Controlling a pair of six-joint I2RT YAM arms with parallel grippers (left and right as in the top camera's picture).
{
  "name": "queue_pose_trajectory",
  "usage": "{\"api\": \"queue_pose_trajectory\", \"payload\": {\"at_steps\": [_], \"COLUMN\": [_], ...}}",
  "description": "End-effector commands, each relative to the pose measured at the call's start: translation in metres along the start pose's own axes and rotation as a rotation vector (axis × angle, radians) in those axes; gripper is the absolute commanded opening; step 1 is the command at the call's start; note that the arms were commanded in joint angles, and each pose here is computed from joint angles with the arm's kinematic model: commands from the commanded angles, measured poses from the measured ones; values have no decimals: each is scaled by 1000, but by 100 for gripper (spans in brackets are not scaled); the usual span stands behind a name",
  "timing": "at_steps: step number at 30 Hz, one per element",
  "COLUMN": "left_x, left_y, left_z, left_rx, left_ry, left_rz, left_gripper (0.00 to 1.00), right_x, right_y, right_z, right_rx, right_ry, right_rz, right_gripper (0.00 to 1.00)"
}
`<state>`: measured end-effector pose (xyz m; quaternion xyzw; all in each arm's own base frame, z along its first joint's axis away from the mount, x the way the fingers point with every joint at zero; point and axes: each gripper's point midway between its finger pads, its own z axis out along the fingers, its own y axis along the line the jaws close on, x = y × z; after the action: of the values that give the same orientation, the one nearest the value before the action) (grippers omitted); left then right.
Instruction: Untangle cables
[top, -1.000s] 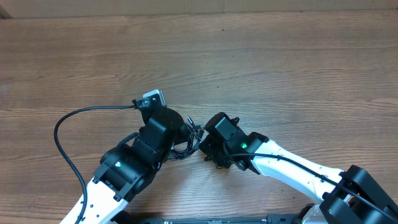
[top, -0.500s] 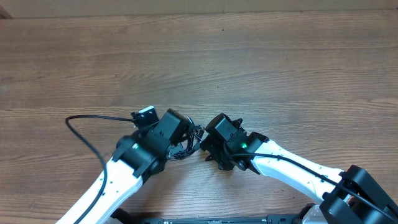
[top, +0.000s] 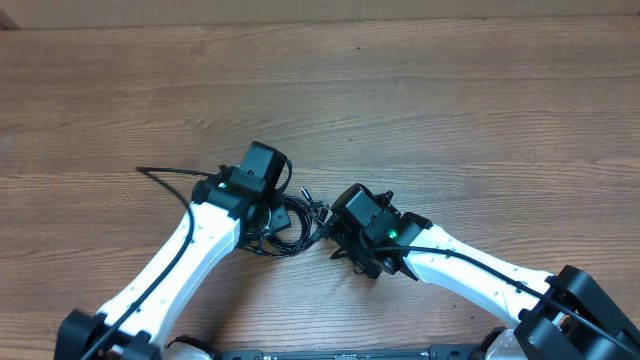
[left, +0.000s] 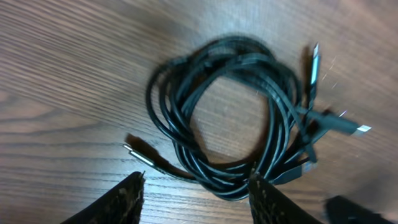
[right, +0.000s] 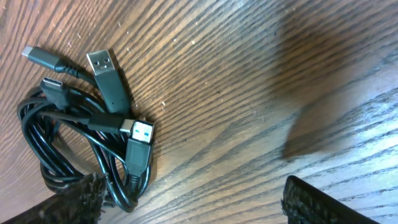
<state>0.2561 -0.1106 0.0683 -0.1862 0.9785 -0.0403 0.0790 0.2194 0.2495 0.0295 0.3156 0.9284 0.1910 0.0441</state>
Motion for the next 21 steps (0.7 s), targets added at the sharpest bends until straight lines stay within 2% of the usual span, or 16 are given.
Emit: {"api": "queue_pose_trajectory", "payload": {"at_steps": [1, 4, 12, 15, 19, 20, 21], "left_x": [4, 9, 5, 0, -9, -11, -13], "left_y": [-4, 0, 18, 13, 3, 1, -1], "left_z": [12, 27, 59, 68, 74, 75, 75], "left_rx": [-3, -45, -187, -173, -136, -125, -118], "left_ry": [59, 100, 105, 91, 56, 48, 43], "left_rz": [64, 64, 10, 9, 7, 6, 5], "left_gripper": [54, 47, 44, 34, 9, 4, 4], "right_x": [-4, -5, -8, -10, -12, -12, -12], "right_y": [-4, -5, -7, -7, -7, -7, -7], "right_z": [2, 2, 2, 1, 1, 1, 1], "right_rx": [14, 19, 26, 27, 28, 28, 28], "right_ry": [-28, -34, -55, -64, -74, -74, -74], "right_rz": [-7, -6, -6, -6, -6, -6, -6], "right_gripper": [91, 92, 95, 96, 96, 96, 96]}}
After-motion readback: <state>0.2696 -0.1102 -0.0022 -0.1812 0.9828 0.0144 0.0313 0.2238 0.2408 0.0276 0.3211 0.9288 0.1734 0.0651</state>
